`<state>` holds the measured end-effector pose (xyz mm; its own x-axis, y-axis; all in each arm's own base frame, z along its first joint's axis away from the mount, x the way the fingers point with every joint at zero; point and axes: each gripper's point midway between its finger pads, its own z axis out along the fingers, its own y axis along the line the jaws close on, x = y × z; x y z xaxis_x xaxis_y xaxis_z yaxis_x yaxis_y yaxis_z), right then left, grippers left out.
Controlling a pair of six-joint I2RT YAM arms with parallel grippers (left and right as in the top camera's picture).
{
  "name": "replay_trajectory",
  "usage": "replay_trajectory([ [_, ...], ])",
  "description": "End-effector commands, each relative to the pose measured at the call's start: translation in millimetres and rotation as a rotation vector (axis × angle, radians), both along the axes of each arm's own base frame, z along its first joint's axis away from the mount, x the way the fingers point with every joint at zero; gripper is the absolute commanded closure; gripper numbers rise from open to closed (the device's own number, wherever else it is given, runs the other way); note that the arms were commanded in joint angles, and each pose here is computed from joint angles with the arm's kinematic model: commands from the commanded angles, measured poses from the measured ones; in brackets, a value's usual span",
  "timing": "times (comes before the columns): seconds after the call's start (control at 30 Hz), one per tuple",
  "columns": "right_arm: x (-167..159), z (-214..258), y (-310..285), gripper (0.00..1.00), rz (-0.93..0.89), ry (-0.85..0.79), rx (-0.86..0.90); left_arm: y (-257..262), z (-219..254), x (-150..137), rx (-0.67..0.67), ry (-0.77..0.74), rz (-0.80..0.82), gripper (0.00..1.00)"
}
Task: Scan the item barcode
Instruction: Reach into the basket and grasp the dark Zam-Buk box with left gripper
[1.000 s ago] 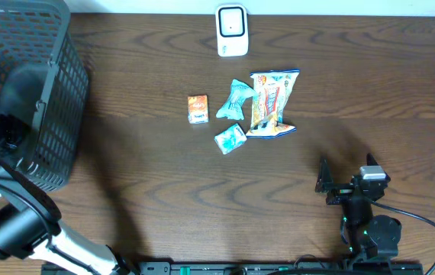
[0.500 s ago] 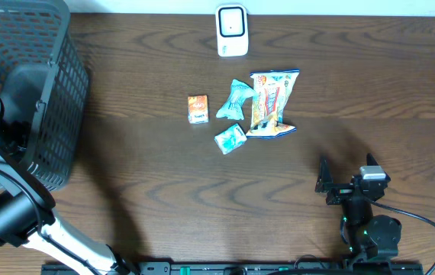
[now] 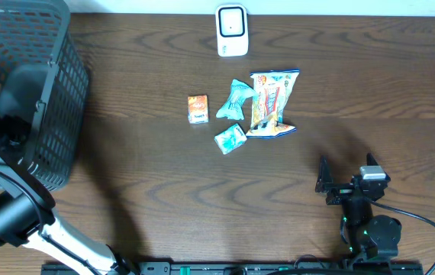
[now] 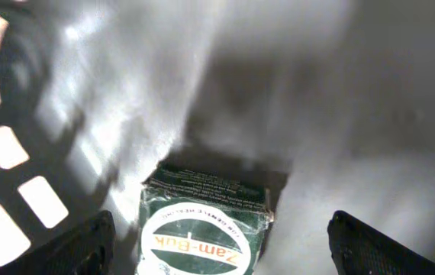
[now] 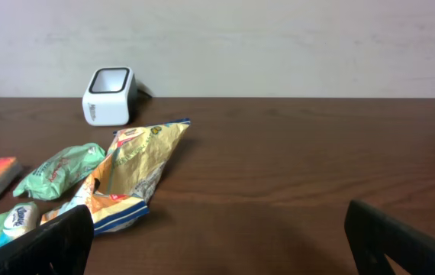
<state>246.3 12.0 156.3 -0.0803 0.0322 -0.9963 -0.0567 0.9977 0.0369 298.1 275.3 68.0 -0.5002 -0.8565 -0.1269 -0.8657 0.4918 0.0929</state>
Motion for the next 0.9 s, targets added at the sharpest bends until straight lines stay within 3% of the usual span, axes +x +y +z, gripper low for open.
replay_trajectory([
  [0.0,0.0,-1.3,-1.8,0.01,-0.009,0.005,0.010,1.5,9.2,-4.8,0.014,0.015,0.012,0.12],
  [0.27,0.0,-1.5,-1.8,0.01,-0.009,0.006,0.010,-14.7,-23.5,-27.1,-0.046,0.080,0.098,0.12],
  [0.63,0.0,-1.5,-1.8,0.01,-0.009,0.006,0.010,-24.9,-49.3,-32.2,-0.074,0.072,0.093,0.14],
  [0.7,0.0,-1.5,-1.8,0.01,-0.009,0.006,0.010,-26.2,-50.8,-30.9,-0.081,0.063,0.093,0.21],
  [0.8,0.0,-1.5,-1.8,0.01,-0.009,0.006,0.010,-25.9,-50.9,-28.9,-0.081,0.054,0.092,0.41],
  [0.87,0.0,-1.5,-1.8,0.01,-0.009,0.006,0.010,-27.8,-51.3,-25.6,-0.095,0.037,0.092,0.46],
])
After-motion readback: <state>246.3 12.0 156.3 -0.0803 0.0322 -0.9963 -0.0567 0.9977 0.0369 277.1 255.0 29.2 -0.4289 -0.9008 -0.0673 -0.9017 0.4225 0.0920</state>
